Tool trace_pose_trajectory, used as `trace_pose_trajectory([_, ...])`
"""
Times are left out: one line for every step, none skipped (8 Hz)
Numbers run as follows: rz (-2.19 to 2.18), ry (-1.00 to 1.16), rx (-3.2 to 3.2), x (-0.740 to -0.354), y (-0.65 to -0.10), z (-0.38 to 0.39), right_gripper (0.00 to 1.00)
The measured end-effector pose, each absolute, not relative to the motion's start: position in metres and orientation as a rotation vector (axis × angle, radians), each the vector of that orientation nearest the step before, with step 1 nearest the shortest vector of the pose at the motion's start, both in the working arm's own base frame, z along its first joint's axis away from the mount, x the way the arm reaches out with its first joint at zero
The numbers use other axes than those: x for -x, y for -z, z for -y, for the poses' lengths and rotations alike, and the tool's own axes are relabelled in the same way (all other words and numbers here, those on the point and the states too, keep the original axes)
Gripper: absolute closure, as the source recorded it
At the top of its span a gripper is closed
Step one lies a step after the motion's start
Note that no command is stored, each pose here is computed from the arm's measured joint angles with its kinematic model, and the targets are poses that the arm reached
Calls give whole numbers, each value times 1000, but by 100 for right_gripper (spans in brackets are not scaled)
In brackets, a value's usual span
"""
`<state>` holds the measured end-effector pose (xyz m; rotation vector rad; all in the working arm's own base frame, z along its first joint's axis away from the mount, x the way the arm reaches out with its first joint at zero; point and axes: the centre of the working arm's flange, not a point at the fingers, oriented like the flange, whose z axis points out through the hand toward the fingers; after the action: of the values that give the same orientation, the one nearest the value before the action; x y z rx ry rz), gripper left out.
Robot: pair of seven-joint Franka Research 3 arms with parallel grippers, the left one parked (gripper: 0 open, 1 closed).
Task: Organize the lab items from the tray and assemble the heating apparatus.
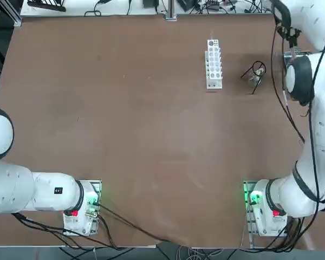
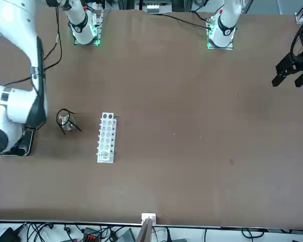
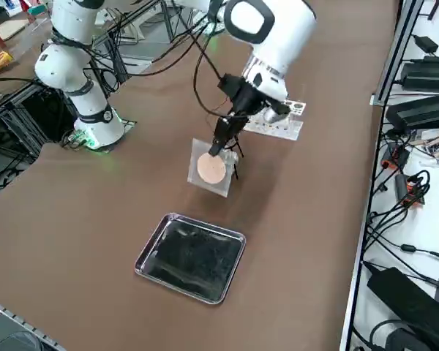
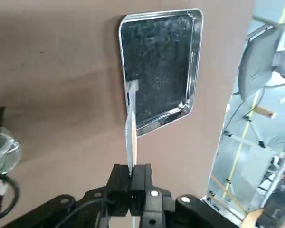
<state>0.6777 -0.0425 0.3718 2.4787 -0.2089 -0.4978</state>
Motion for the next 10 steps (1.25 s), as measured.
trace_pose_trajectory([184,476,-2444,-679,-372,19,98])
trace_pose_trajectory([143,454,-2410,-679,-371,-4,98])
trace_pose_trajectory([113,426,-2368,-679,-371,-28,98])
trace_pose_trajectory([89,402,-2335,-677,-370,-52,98])
trace_pose_trajectory([77,387,-2310,-674,-365,-75,98])
trace_pose_trajectory([67,378,-2288,-670,-359,-97,98])
trace_pose_trajectory([45,367,-2265,-667,-353,-116,98])
trace_pose_trajectory([22,362,-2234,-662,-347,-135,98])
trace_pose_trajectory([24,348,-2193,-657,-338,-151,98])
trace_pose_trajectory([36,321,-2150,-653,-326,-166,98])
